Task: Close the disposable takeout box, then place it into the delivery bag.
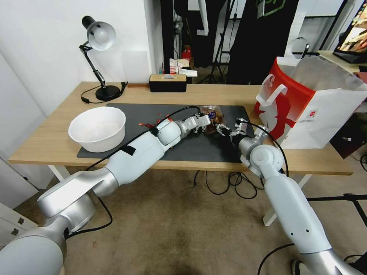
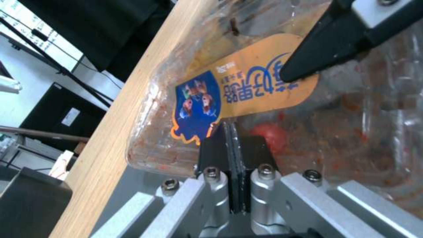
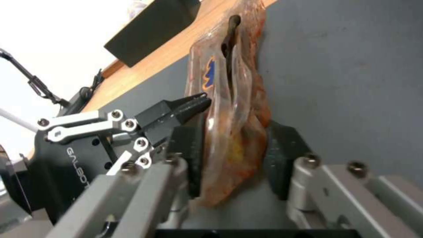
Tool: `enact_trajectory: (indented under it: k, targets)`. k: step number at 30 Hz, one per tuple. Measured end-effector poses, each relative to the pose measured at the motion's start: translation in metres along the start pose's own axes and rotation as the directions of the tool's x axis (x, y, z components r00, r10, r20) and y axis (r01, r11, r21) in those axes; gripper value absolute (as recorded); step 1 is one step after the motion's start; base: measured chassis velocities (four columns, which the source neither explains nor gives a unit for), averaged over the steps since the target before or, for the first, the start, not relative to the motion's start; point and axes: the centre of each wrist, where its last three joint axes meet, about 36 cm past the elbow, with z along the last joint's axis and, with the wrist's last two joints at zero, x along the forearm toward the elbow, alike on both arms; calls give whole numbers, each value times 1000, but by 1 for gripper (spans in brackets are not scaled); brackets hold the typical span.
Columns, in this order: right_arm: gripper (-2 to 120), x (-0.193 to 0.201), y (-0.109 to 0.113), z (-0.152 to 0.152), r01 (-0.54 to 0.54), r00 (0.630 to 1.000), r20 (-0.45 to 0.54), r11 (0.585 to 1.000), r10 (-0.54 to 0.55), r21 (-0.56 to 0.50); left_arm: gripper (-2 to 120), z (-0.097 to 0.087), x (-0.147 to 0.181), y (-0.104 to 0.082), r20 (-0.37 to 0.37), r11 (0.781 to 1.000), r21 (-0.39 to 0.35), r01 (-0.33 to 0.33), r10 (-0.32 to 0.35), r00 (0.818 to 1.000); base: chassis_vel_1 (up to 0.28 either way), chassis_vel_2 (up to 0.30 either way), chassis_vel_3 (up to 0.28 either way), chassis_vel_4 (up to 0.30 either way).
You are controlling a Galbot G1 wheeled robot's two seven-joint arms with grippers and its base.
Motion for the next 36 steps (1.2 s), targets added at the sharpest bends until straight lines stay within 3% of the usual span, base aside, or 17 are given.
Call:
enact_trajectory:
  k: [10,25,32,35,36]
  targets:
    - [5,-3,-1,1,-1,1000,-3,1000,1,-1,0,-2,0,3,14,999,41,9,-10,1000,0,0,0,0]
    - [5,-5,-7,3,-12,1000,2,1000,12,-3,0,-13,15,18,42,993,101,59,-64,997,0,0,0,0]
    - [5,-2,-9,2,-7,1000,5,1000,7,4,0,-31,46,47,85,968,217,125,-146,986,0,0,0,0]
    - [5,-2,-8,2,-1,1000,8,1000,1,8,0,-44,80,56,129,935,326,141,-192,973,0,0,0,0]
    - [5,-2,-8,2,-1,1000,8,1000,1,8,0,-44,80,56,129,935,326,141,-192,973,0,0,0,0]
